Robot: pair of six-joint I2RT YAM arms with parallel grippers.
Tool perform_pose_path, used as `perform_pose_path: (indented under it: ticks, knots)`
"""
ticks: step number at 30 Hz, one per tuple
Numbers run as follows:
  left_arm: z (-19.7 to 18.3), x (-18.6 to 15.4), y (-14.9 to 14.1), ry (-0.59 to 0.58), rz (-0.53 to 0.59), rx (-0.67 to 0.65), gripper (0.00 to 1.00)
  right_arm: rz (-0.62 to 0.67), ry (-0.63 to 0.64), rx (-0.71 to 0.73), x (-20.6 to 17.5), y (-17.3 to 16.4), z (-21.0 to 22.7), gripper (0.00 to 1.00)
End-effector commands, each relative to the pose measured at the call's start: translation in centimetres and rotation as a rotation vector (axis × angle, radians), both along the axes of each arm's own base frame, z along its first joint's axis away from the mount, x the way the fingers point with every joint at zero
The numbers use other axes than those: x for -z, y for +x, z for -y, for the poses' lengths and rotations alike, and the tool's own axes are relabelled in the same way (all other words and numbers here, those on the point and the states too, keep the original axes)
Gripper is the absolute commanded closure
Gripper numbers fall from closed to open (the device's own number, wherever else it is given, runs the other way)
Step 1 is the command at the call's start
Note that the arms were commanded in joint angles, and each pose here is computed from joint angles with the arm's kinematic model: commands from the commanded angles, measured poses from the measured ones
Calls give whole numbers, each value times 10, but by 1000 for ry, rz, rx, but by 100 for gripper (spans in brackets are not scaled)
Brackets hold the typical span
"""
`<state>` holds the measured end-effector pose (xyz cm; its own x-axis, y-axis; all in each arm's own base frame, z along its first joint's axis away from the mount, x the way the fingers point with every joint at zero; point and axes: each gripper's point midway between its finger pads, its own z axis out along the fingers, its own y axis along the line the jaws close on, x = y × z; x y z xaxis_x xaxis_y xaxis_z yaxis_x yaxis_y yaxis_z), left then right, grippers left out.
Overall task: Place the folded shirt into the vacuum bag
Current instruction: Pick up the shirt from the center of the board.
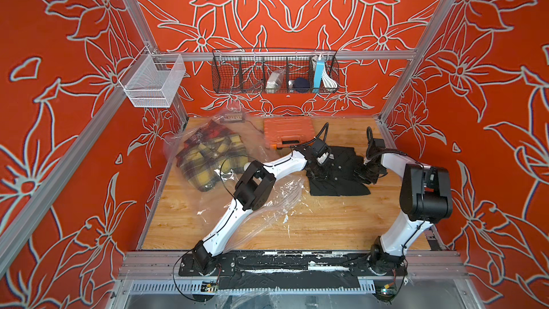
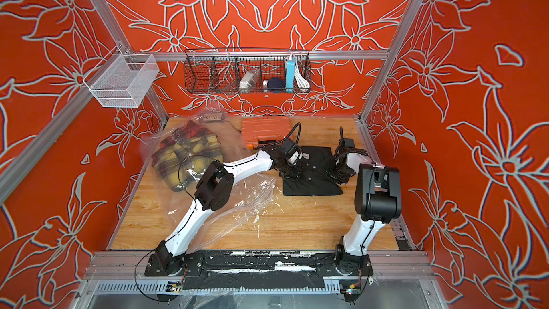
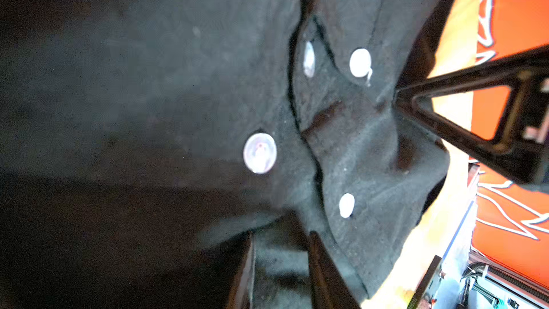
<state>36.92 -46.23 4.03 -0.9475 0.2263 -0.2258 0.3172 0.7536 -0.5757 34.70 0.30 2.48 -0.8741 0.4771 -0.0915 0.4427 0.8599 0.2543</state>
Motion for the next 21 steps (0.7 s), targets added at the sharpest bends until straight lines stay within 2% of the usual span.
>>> perform_pose_path:
  ticks: [1,6,9,11,13,16,19,21]
  knots:
    - [-2,11,-37,42,-65,46,67,-19,52,0,1,-17,-14,67]
    - [-9,8,-74,49,-84,79,67,-49,62,53,-2,-68,-18,67]
    - [-11,5,-103,45,-113,108,67,-53,78,93,-8,-98,-22,62]
    - [-10,-5,-122,29,-138,139,67,-47,50,115,-17,-110,-17,49]
    - [-11,-30,-137,-2,-145,170,64,-14,-3,128,-34,-112,-7,38]
    - [-30,-76,-126,7,-56,161,57,55,-104,104,-66,-102,9,32]
    - [-64,-107,-89,45,26,87,50,92,-138,48,-85,-90,13,29]
    - [-87,-110,-61,93,66,21,46,98,-117,8,-90,-83,7,29]
